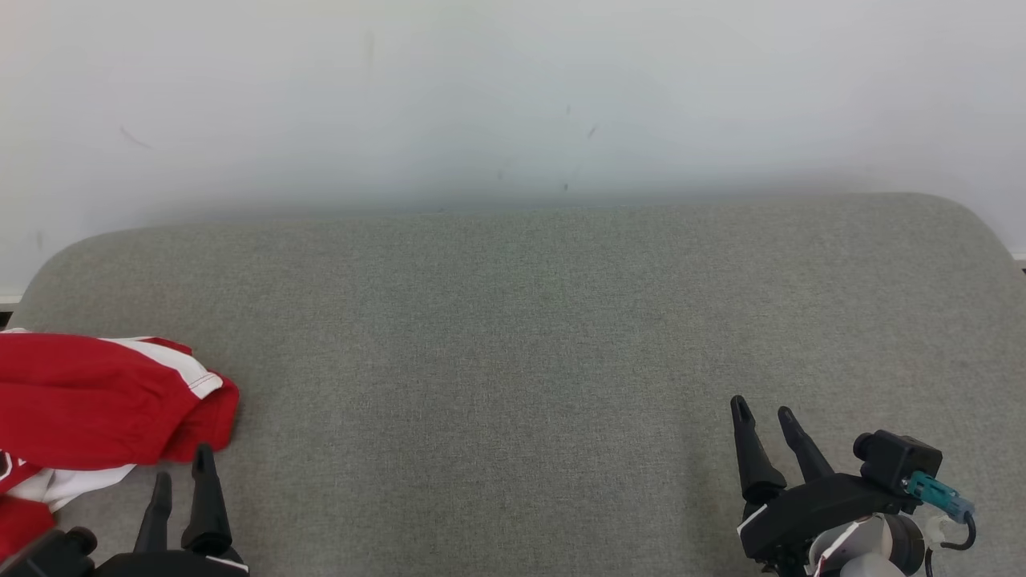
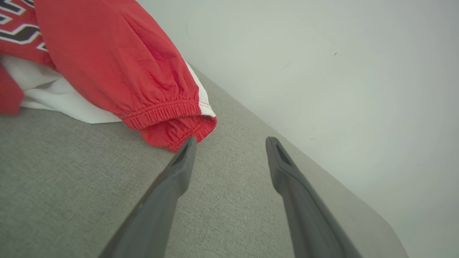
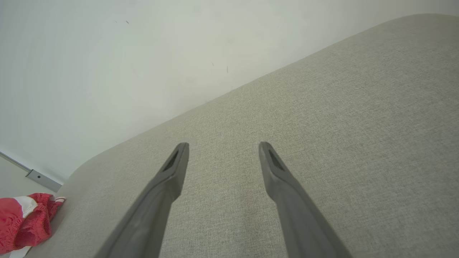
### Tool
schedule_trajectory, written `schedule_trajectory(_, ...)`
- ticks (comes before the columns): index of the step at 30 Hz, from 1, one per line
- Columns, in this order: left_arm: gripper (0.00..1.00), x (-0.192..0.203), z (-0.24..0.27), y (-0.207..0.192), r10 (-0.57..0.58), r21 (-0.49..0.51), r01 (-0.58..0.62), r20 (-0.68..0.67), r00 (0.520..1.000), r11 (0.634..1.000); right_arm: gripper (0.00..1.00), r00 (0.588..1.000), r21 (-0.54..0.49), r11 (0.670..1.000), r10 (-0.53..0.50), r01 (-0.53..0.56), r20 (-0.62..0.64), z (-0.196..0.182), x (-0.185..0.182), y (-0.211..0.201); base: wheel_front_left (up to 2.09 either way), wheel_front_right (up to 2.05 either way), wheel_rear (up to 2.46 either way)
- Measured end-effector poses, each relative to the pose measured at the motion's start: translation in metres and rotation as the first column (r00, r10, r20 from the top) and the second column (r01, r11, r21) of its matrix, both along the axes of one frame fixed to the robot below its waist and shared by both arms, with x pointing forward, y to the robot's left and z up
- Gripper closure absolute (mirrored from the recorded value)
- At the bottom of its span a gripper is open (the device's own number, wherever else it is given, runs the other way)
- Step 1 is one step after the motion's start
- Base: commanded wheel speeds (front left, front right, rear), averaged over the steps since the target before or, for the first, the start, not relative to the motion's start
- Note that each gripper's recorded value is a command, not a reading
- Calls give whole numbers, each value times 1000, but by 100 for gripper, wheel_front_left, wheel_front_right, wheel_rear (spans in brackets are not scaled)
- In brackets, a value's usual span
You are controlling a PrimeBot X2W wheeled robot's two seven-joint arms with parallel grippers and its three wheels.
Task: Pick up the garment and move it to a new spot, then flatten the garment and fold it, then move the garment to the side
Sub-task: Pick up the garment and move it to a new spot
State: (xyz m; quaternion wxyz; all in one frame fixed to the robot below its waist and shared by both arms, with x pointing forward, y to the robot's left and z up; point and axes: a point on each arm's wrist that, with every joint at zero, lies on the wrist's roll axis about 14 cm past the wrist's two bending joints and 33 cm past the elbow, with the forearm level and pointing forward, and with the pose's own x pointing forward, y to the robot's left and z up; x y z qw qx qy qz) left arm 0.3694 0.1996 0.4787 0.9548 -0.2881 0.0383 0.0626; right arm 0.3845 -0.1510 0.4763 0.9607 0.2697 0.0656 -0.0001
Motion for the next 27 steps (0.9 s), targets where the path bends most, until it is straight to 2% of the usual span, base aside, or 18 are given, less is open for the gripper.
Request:
schedule_trajectory(12,0,-6,3,3,5,188,-8,16,1000,982,0,1000,-167,986,1,0,5,-4,-2,-1,0,0,0)
schedule_trajectory(19,0,-6,8,3,-1,299,-10,36,999,954,0,999,-277,961,18,-8,35,1,-1,2,0,0,0)
schedule_trajectory(27,0,-7,16,-1,-24,423,-5,63,998,906,0,995,-397,918,54,-17,81,11,2,9,0,0,0)
